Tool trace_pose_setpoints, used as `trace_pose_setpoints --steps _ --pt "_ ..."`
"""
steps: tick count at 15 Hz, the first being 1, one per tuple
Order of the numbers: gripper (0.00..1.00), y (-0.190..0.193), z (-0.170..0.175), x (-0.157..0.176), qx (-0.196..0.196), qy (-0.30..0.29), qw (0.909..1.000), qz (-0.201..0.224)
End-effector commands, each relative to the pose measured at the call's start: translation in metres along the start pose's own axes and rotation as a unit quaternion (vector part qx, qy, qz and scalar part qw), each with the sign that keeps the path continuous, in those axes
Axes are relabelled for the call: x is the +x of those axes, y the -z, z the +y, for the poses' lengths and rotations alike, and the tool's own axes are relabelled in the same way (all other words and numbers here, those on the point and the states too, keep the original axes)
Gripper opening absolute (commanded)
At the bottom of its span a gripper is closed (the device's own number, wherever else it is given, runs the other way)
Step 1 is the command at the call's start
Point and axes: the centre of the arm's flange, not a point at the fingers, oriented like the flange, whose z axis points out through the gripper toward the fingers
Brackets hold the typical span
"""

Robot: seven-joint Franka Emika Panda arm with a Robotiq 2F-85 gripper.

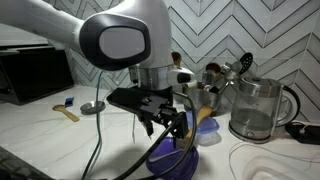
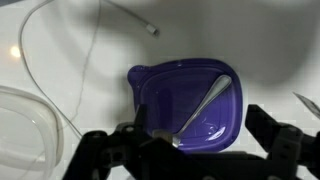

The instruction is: Put the wooden spatula on the counter

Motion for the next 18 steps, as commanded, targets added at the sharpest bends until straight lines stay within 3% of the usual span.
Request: trace_pose_setpoints --steps 1,7,13,18 --pt "1.00 -0.010 0.031 0.020 -0.007 -0.002 0.9999 0.009" --pt "1.00 -0.027 0.047 0.043 -0.012 -0.009 0.9991 0.040" --pt "1.00 -0.044 0.038 0.062 -0.011 -0.005 0.9987 0.050" --pt "0.91 -0.052 0.029 0.072 -0.010 0.003 0.9989 0.046"
